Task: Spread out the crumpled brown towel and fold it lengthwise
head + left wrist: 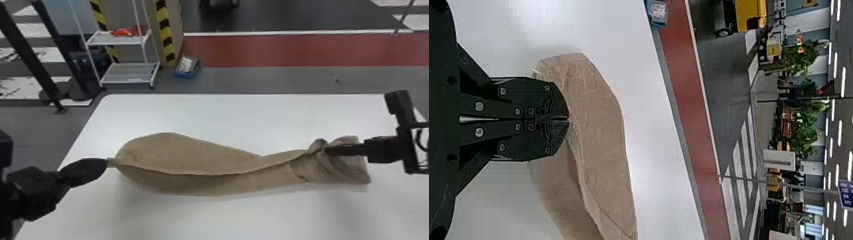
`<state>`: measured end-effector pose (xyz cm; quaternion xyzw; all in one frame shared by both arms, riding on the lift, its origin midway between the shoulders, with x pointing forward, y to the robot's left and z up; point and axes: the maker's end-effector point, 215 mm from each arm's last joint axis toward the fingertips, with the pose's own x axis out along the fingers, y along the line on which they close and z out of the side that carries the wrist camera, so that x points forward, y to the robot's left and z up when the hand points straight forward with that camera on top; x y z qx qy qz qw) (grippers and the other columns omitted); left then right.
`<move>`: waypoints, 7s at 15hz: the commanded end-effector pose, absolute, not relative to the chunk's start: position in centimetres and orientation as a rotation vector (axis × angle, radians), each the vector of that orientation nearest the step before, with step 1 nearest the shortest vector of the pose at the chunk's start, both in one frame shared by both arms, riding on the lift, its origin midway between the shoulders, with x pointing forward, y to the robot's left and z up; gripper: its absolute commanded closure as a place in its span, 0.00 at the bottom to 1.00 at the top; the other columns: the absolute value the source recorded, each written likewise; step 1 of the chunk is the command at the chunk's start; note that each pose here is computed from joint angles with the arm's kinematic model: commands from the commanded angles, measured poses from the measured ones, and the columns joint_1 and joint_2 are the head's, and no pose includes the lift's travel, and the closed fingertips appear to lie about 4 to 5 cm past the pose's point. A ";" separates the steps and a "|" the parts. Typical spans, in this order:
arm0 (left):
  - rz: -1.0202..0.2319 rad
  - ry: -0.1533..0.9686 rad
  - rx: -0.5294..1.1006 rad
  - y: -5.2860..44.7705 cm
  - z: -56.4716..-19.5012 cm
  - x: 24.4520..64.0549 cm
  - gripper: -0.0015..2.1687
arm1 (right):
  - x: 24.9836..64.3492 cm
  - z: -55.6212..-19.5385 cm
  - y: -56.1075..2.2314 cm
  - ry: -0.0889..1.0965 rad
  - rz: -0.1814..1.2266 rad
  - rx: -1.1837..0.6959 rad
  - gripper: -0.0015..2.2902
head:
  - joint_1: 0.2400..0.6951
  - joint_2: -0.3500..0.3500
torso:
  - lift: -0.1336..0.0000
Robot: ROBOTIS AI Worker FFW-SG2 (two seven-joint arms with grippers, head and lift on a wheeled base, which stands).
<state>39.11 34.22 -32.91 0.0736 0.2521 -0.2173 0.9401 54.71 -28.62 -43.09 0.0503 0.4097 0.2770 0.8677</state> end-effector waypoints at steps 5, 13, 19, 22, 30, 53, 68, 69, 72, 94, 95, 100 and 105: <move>-0.443 0.517 0.149 34.2 -33.1 39.0 0.62 | 51.9 -42.6 -30.6 0.897 0.426 0.110 0.03 | 1.00 0.55 | 0.10; -0.432 0.524 0.148 34.6 -33.3 38.9 0.62 | 50.3 -40.3 -23.4 0.852 0.453 0.077 0.04 | 1.00 0.65 | 0.10; -0.434 0.524 0.143 34.6 -33.5 39.1 0.62 | 48.9 -40.6 -20.0 0.869 0.472 -0.064 0.11 | 1.00 0.75 | 0.10; -0.433 0.526 0.144 34.7 -33.5 39.0 0.62 | 48.8 -41.5 -20.5 0.928 0.411 -0.082 0.13 | 1.00 0.76 | 0.10; -0.433 0.525 0.152 34.9 -33.6 39.1 0.62 | 47.7 -41.1 -21.1 0.977 0.368 -0.036 0.13 | 1.00 0.74 | 0.10; -0.438 0.528 0.152 34.9 -33.7 38.8 0.62 | 49.6 -41.7 -24.5 1.003 0.255 -0.082 0.50 | 1.00 0.69 | 0.10; -0.303 0.335 0.162 37.3 -25.3 41.2 0.62 | 52.4 -20.7 -32.0 0.418 0.781 0.092 0.62 | 1.00 0.66 | 0.10; -0.275 0.316 0.162 37.6 -24.6 42.1 0.62 | 53.2 -20.6 -33.8 0.414 0.760 0.043 0.62 | 1.00 0.64 | 0.10; -0.273 0.275 0.137 36.5 -23.2 44.9 0.62 | 56.0 -20.8 -35.2 0.374 0.788 -0.159 0.62 | 0.89 0.56 | 0.10; -0.323 0.432 0.135 34.3 -29.6 44.7 0.62 | 42.8 -39.2 -39.5 1.105 0.796 -0.972 0.05 | 1.00 0.42 | 0.10; -0.325 0.435 0.134 34.2 -29.7 44.6 0.62 | 42.2 -39.5 -39.2 1.108 0.797 -0.961 0.05 | 1.00 0.41 | 0.10; -0.333 0.444 0.133 33.9 -30.2 44.3 0.62 | 40.2 -41.5 -39.7 1.163 0.767 -0.978 0.05 | 1.00 0.39 | 0.10; -0.333 0.448 0.131 33.8 -30.4 44.0 0.62 | 40.2 -43.6 -38.2 1.176 0.800 -0.992 0.13 | 1.00 0.40 | 0.10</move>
